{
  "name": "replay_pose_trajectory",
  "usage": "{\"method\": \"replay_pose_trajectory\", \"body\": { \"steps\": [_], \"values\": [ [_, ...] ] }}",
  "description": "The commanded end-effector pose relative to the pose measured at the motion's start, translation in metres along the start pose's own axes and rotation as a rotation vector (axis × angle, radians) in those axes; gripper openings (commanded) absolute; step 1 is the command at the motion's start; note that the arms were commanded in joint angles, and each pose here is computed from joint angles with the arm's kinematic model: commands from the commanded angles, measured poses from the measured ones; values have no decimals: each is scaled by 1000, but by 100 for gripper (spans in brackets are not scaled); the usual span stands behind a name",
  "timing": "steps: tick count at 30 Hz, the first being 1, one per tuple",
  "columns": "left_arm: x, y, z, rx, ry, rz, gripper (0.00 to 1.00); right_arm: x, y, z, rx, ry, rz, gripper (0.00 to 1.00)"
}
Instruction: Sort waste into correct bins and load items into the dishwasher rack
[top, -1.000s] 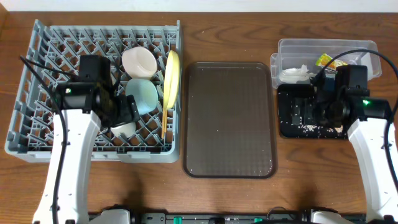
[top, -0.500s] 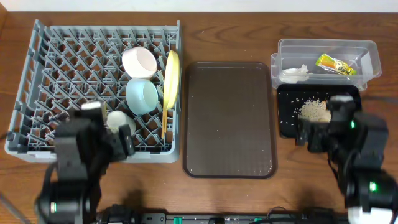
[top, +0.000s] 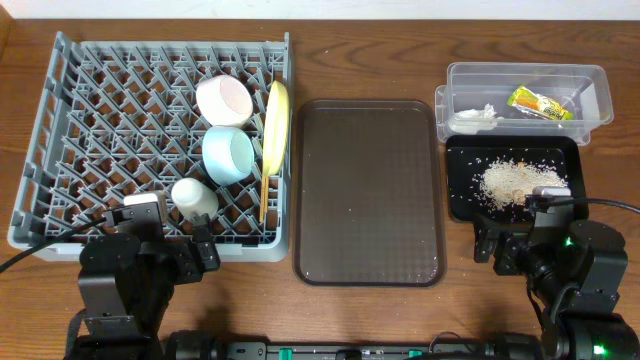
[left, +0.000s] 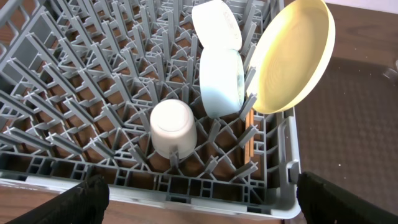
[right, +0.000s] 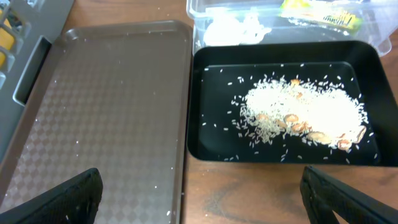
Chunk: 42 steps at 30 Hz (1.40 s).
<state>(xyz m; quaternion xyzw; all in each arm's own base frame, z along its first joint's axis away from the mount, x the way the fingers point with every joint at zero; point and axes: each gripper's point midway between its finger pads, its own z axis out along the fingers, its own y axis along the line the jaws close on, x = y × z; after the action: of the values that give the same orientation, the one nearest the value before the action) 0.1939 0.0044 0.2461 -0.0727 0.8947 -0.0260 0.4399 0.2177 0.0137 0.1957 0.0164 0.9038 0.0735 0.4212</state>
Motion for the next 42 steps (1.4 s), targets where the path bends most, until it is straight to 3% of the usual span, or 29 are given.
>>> {"method": "replay_pose_trajectory", "body": {
  "steps": [1, 16, 36, 42],
  "values": [
    [1, -1, 1, 8, 1, 14, 98, 7, 2, 2, -9, 21, 6, 99],
    [1, -1, 1, 8, 1, 14, 98, 10, -1, -6, 11, -16, -6, 99],
    [1, -1, 1, 8, 1, 14, 98, -14, 30, 5, -164, -659, -165, 99],
    [1, -1, 1, 8, 1, 14, 98, -23, 7, 13, -35, -766, -128, 99]
  ]
}}
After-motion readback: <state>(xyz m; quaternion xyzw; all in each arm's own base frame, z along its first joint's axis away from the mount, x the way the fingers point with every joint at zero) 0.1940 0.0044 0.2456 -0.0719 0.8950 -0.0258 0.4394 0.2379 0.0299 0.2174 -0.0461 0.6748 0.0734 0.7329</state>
